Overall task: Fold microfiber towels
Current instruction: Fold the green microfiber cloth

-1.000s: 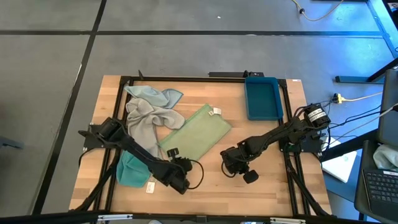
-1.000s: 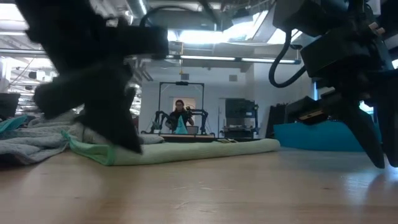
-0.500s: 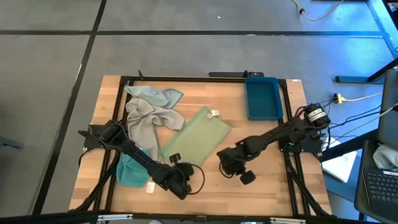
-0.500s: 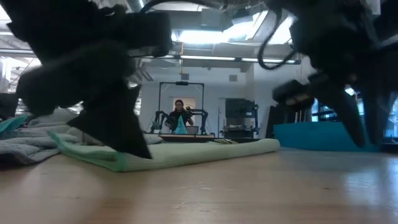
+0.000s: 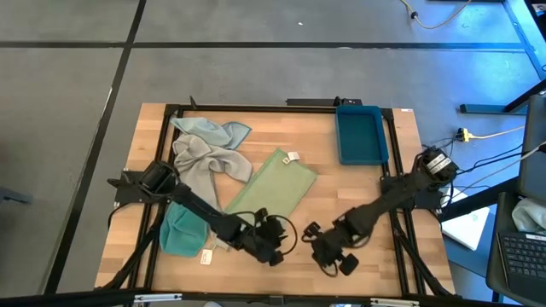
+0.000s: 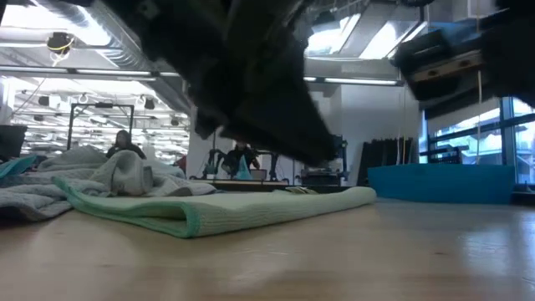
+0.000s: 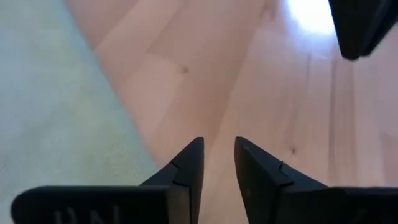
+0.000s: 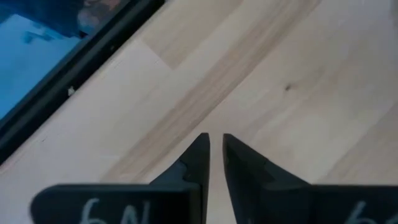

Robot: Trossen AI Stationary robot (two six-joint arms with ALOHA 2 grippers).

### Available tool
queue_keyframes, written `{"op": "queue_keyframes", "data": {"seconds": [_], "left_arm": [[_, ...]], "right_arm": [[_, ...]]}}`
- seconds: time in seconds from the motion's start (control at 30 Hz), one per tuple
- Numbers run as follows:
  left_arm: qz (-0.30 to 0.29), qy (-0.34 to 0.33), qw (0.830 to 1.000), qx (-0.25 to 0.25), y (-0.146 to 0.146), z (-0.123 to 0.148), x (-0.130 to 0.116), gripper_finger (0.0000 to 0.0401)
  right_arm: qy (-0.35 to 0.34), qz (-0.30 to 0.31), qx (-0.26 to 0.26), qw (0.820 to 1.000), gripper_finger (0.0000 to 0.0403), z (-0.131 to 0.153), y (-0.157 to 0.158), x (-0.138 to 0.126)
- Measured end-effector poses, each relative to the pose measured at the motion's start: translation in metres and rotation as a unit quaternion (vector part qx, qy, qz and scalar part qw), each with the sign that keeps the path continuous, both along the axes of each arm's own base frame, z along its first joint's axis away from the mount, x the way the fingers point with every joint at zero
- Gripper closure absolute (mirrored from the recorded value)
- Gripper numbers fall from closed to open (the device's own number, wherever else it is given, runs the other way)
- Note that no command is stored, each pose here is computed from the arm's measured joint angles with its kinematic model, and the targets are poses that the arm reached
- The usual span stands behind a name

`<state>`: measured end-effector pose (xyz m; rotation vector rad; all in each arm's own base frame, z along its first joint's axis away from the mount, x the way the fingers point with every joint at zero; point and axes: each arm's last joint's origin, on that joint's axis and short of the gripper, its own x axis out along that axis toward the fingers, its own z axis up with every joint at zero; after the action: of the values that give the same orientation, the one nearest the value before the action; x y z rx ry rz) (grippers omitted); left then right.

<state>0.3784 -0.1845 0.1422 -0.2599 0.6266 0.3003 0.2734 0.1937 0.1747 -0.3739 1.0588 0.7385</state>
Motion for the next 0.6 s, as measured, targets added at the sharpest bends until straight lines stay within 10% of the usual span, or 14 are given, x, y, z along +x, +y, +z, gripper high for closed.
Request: {"op": "queue_keyframes", "data": {"seconds": [0.6], "left_arm": [[-0.205,0.182,0.949,0.157,-0.015,0.033,-0.058,0.0319]], "right_arm": [[-0.027,-0.096,-0.071,0.992,0.0354,-0.002,0.035,-0.034]]}}
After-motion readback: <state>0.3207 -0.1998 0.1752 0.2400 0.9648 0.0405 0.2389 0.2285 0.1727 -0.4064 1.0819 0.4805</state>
